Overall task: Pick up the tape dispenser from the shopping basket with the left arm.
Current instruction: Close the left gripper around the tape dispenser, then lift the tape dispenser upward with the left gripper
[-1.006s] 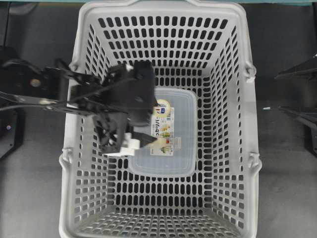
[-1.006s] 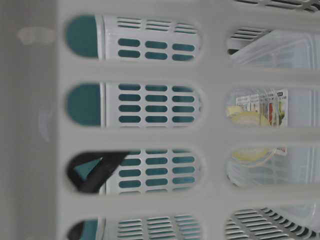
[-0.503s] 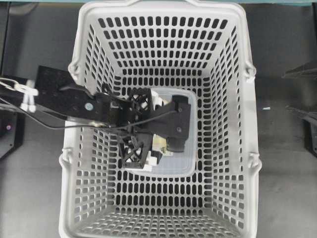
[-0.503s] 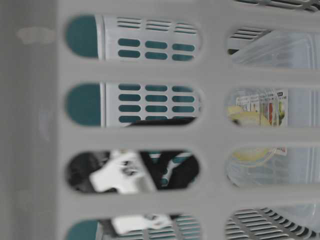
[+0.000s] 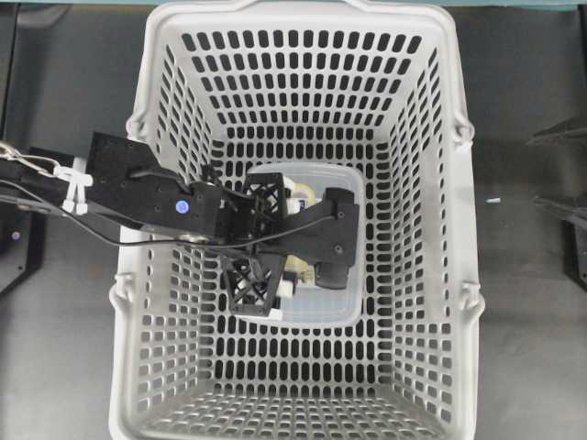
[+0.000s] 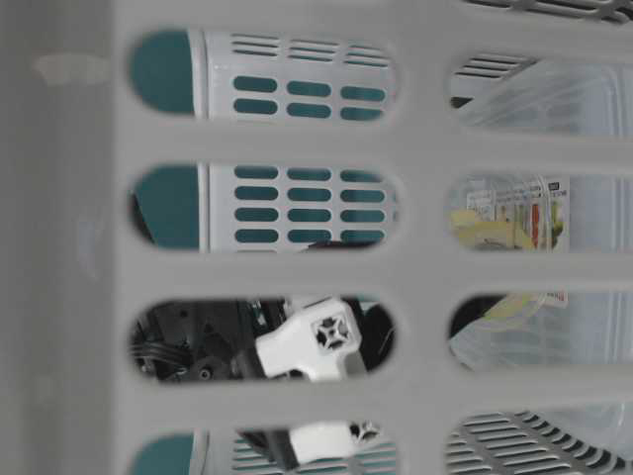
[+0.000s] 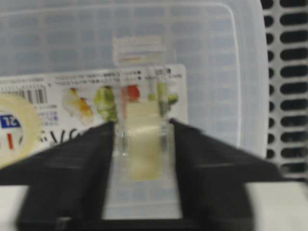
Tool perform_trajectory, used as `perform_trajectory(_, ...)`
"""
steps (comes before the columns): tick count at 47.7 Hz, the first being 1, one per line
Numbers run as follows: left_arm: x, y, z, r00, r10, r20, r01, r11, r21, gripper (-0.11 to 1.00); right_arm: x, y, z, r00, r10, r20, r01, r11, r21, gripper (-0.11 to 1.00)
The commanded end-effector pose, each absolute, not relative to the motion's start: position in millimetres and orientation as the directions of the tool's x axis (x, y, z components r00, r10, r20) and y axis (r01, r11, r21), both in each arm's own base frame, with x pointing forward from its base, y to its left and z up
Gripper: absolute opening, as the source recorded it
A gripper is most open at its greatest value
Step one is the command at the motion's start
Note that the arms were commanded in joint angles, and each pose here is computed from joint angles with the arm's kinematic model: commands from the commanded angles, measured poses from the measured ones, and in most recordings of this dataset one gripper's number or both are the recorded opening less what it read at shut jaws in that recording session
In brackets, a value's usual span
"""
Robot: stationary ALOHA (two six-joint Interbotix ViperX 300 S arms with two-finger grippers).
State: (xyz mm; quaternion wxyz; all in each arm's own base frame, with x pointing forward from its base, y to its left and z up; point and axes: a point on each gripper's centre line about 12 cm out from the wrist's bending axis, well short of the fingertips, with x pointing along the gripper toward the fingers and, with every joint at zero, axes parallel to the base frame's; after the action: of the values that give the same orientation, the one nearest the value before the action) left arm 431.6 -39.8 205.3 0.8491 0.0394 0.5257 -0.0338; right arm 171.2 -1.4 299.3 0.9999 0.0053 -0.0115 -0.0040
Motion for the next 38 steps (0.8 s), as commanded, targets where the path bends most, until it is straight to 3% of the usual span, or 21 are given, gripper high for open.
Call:
perform_trajectory(1, 435, -42, 237, 0.492, -0.021, -0.87, 0.105, 0.994, 0.036, 0.29, 172, -1, 306, 0.999, -0.008, 0.041, 0.008, 1.0, 0.014, 0.72)
perform_trajectory(25, 425, -35, 415, 0.536, -0.007, -0.844, 0.067, 0.997, 0.034, 0.29, 171, -1, 307, 0.999, -0.008, 0.048, 0.008, 1.0, 0.014, 0.72)
perform_trajectory(38, 428, -34, 419, 0.522, -0.005, -0.853, 0.064, 0.997, 0.034, 0.29, 171, -1, 306, 0.999, -0.008, 0.046, 0.008, 1.0, 0.014, 0.72)
